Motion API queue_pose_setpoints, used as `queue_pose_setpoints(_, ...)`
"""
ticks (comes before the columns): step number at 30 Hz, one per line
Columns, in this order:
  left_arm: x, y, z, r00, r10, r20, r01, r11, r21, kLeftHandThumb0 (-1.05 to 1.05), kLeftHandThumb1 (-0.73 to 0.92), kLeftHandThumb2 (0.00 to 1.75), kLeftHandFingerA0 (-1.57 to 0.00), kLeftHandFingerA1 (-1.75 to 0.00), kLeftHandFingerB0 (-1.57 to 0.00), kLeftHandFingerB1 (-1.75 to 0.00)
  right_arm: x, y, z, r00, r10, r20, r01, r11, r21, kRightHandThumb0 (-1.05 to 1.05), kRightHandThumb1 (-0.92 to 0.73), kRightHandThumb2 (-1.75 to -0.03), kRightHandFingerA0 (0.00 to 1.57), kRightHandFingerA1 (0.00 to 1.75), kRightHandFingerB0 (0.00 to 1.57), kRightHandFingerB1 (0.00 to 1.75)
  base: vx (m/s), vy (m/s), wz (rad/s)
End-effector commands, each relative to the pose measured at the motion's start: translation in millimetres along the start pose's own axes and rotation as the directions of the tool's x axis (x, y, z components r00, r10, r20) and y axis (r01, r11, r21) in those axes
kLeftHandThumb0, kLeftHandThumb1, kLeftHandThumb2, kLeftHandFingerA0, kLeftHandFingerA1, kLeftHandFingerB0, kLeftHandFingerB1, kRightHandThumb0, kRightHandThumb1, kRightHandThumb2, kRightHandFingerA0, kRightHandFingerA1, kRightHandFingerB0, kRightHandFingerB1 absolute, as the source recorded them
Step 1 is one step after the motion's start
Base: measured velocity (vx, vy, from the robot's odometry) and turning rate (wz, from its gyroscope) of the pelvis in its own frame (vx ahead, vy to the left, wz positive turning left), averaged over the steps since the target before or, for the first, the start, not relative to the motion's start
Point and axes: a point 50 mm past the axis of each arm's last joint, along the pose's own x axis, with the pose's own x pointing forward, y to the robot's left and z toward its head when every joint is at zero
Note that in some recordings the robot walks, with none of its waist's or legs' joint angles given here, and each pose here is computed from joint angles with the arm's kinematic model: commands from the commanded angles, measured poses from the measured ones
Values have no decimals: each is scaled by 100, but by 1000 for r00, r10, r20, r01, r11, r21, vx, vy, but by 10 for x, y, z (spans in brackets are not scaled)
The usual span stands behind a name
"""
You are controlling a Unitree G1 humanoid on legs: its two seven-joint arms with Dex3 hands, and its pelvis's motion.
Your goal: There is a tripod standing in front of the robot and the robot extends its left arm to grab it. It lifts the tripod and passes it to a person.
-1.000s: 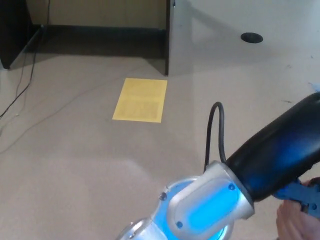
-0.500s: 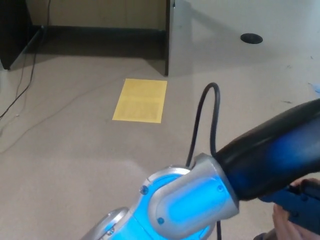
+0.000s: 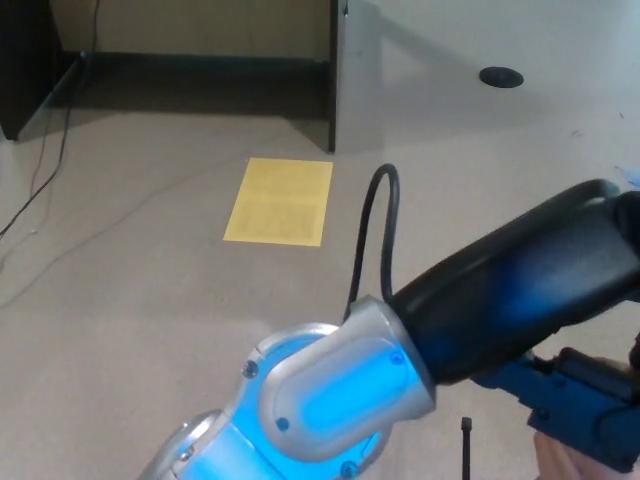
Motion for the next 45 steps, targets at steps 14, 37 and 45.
queue_pose_setpoints(14,-36,165,-97,985,-150,-89,152,988,6,-38,23,57,0,0,0,-6,117,-43,-108,981,146,-127,-132,985,108,-47,-76,-64,71,41,49,35,0,0,0)
queue_pose_setpoints(37,-590,623,-287,974,-77,-213,57,993,-102,-33,42,66,0,0,0,0,174,-41,-79,974,182,-137,-146,960,238,-39,-72,-62,73,47,44,35,0,0,0)
queue_pose_setpoints(45,-1345,961,-526,909,128,-397,-163,985,-56,-31,45,53,0,-4,0,0,185,-45,-67,974,179,-137,-141,958,250,-40,-73,-62,76,58,46,36,0,0,0)
